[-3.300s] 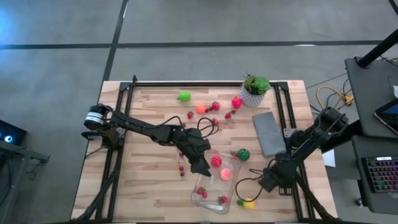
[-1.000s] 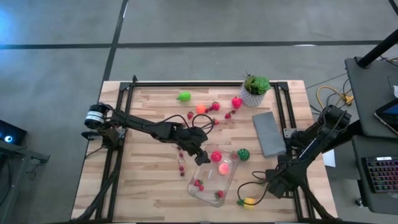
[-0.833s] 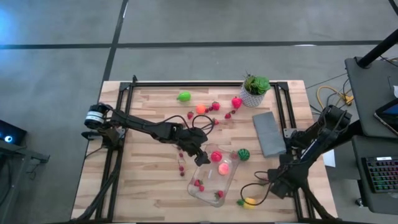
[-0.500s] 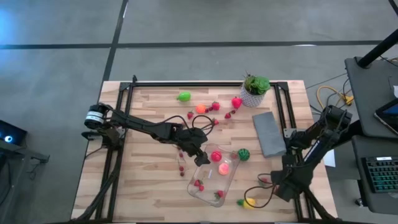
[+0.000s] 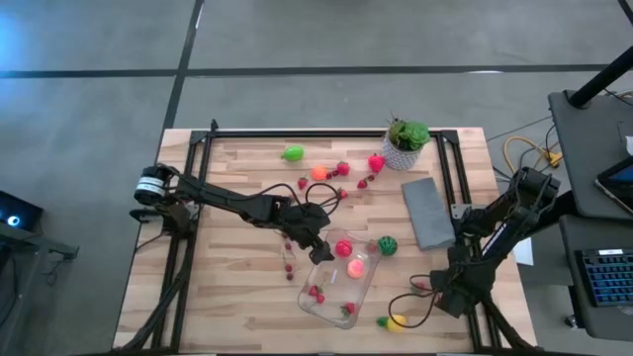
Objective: Pick and placing Produce into tupperware
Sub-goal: Put the red cherry into the transparent basket
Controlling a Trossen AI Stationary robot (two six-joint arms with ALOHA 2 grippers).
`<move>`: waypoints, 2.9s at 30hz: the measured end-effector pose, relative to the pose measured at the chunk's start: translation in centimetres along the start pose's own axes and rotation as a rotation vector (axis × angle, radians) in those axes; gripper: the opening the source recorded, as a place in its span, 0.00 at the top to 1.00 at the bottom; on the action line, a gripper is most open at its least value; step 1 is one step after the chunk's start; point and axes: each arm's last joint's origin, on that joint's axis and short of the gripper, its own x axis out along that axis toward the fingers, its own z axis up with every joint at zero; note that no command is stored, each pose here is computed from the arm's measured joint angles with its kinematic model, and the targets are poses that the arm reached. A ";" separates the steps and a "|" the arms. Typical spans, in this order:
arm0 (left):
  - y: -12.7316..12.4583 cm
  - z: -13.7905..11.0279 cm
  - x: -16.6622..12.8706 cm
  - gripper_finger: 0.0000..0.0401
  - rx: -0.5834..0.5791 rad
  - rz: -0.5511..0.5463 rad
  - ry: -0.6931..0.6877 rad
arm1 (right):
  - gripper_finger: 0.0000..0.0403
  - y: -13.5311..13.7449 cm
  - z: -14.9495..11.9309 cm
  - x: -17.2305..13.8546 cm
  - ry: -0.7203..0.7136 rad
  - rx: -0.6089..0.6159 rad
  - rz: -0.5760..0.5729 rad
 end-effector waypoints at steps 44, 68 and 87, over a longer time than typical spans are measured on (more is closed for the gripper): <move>-0.2 -0.1 0.1 0.25 0.024 -0.008 0.000 | 0.81 2.4 2.9 -9.4 -0.455 0.344 0.037; -4.8 -5.6 -10.4 0.25 0.013 0.242 -0.200 | 0.74 -3.4 14.2 -19.9 -1.021 0.458 0.235; -0.6 -8.7 -12.5 0.25 0.217 0.503 -0.009 | 0.50 -3.5 14.7 -24.7 -1.209 0.658 0.413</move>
